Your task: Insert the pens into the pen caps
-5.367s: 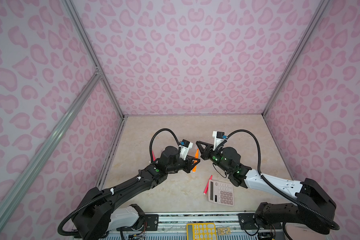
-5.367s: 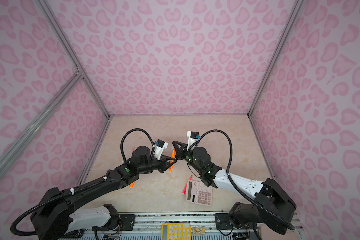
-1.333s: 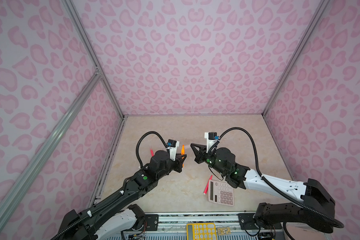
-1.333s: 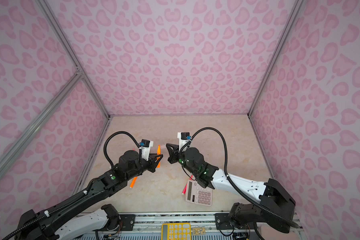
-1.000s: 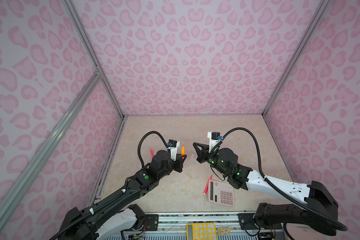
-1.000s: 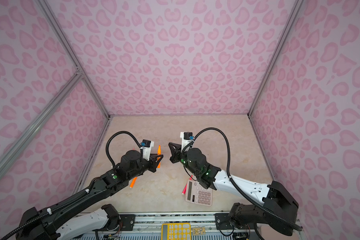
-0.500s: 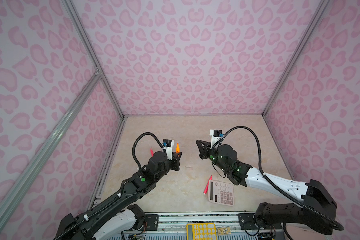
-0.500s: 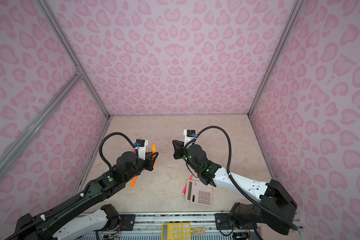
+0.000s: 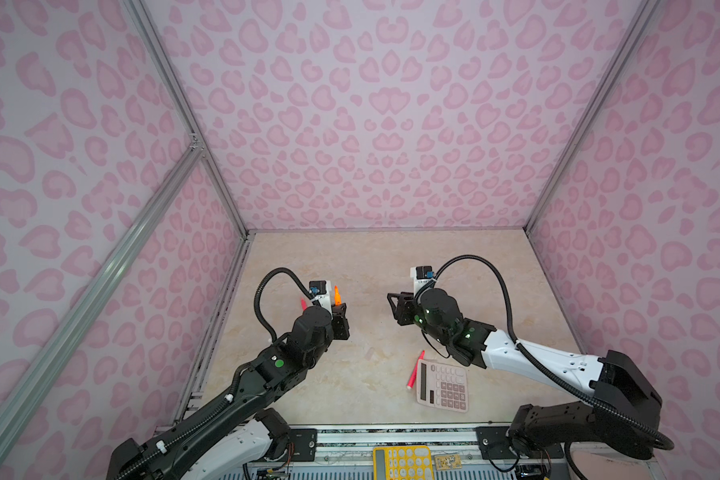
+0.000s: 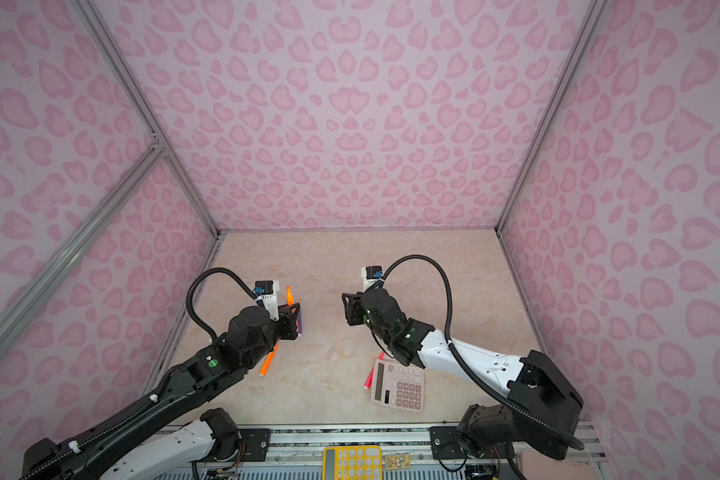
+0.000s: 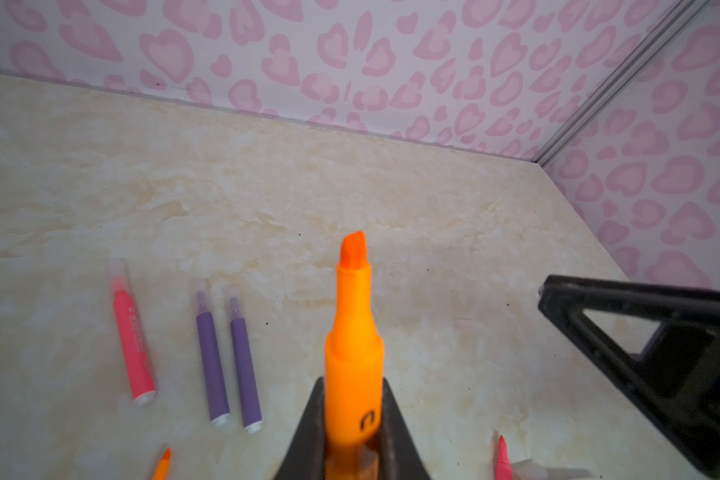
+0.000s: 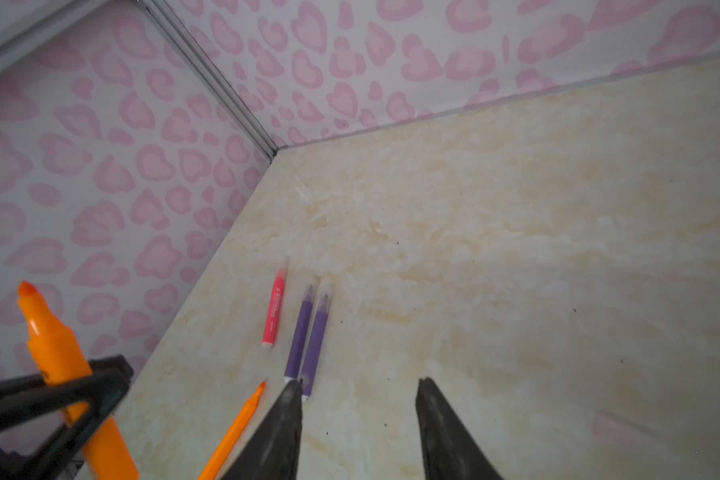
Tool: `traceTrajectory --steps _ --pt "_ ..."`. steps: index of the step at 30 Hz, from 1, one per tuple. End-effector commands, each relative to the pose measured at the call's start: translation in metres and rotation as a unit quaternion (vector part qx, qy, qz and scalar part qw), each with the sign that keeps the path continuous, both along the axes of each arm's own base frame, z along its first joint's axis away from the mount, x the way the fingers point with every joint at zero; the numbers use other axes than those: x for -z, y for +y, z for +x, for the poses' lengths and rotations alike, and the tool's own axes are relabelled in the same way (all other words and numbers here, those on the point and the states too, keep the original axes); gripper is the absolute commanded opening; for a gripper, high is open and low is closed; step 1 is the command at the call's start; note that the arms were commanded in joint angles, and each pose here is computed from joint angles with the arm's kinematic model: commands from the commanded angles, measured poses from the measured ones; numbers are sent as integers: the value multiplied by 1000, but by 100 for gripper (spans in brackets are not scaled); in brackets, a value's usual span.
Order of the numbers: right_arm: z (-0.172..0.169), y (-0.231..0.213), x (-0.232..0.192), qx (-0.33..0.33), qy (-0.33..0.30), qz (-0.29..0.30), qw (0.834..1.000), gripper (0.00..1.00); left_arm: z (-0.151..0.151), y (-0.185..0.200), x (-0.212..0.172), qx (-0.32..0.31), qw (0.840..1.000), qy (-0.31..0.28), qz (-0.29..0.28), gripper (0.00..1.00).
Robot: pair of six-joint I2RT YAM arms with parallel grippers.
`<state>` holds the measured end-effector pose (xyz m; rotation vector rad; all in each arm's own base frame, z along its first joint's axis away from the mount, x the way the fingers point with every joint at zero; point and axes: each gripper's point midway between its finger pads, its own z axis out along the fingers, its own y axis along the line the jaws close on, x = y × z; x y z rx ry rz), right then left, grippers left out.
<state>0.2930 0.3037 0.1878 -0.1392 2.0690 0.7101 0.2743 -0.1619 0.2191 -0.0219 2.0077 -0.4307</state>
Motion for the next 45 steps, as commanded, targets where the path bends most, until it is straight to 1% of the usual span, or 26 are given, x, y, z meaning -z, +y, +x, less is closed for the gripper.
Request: traceTrajectory --steps 1,3,5,8,11,13,15,19,21,24,28,32,35,41,45 --pt "-26 12 15 -45 -10 -32 998 54 2 14 -3 -38 999 -3 -4 3" --pt "-48 24 28 -75 -21 -56 995 57 2 16 -3 -39 999 -2 -6 3" --pt "-67 31 44 -85 -26 -80 993 61 2 17 -5 -40 999 -7 -5 3" --pt "-85 34 74 -85 -6 -104 991 64 3 20 -6 -45 999 -10 -1 3" --pt "-92 35 99 -79 26 -115 990 66 3 19 -4 -44 999 -7 0 3" --pt "-92 40 110 -75 47 -127 988 66 4 17 -4 -41 999 -5 -1 3" --pt "-90 45 123 -67 66 -155 983 65 5 15 -2 -38 999 -2 1 3" --pt "-85 56 132 -50 87 -182 978 65 5 13 -1 -35 999 2 1 3" --pt "-80 57 138 -34 98 -208 973 65 5 13 0 -34 999 3 -1 3" --pt "-75 61 146 -23 105 -245 964 62 4 12 -1 -31 999 3 -3 3" --pt "-70 62 154 -12 108 -259 960 56 4 13 -2 -33 999 2 -2 3" --pt "-64 54 157 9 99 -274 957 56 5 10 0 -29 1000 5 -3 3" --pt "-63 54 164 6 110 -274 955 53 5 8 1 -26 1000 10 -4 3" --pt "-62 52 165 11 107 -277 955 50 6 7 3 -26 1000 13 -1 3" --pt "-62 50 166 14 108 -278 954 44 6 7 3 -25 1000 13 -2 3"
